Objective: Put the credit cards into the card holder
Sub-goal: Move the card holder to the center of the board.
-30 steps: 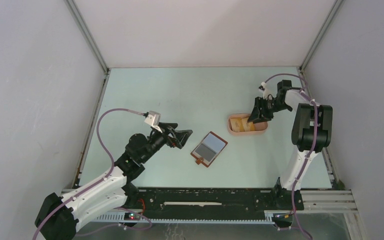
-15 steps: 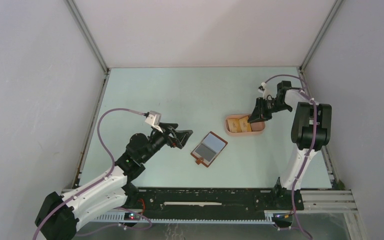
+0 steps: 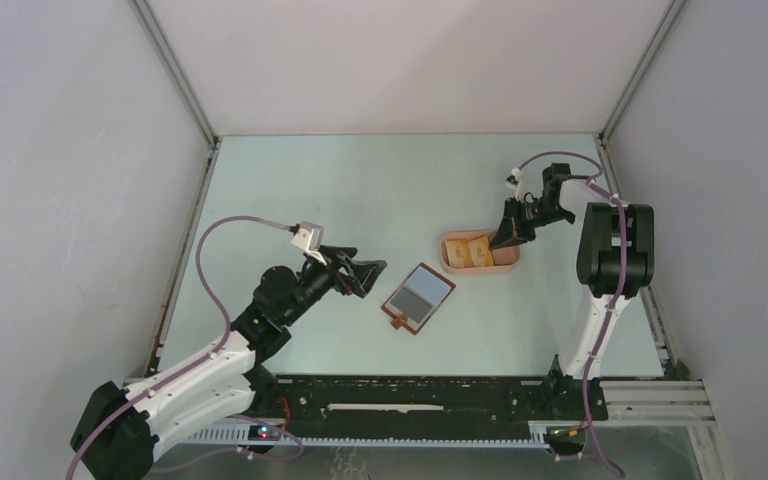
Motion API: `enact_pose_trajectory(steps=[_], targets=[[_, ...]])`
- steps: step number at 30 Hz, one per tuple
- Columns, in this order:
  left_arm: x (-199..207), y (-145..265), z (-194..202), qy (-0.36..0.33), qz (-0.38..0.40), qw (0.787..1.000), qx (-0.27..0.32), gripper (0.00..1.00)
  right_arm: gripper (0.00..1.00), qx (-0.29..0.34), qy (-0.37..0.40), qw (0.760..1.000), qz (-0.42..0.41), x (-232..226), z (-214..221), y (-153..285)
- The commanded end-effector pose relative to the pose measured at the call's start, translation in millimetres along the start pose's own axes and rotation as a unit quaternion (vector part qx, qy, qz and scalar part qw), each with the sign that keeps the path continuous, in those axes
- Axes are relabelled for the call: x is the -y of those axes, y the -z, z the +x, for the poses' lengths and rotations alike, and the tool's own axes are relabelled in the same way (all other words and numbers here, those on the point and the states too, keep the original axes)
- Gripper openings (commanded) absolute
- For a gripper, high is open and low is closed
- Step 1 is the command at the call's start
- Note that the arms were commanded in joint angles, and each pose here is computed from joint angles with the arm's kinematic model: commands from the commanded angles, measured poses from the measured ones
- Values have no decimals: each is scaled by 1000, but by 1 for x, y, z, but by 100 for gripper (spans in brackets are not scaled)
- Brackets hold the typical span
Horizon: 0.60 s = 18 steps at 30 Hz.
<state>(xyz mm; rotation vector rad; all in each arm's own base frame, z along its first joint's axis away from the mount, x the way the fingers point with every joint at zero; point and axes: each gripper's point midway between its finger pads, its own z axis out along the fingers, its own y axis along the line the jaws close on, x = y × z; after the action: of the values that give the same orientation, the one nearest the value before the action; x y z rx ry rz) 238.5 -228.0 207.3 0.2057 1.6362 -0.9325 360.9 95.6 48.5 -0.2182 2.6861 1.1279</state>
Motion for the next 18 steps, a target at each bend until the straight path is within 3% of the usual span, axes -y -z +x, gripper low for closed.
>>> enact_pose_trajectory(steps=[1,7,12,18], targets=[[5,-1,-5,8,15,1000,11,99,0,12,1,1000,-25,-13,-11,1],[5,-1,-4,10,15,1000,11,99,3,9,-3,998,-66,-28,-10,-3],[5,-1,-4,11,14,1000,11,99,21,6,-2,997,-75,-33,-9,-5],[5,-2,-3,12,15,1000,9,99,33,-6,6,999,-53,-30,-6,-12]])
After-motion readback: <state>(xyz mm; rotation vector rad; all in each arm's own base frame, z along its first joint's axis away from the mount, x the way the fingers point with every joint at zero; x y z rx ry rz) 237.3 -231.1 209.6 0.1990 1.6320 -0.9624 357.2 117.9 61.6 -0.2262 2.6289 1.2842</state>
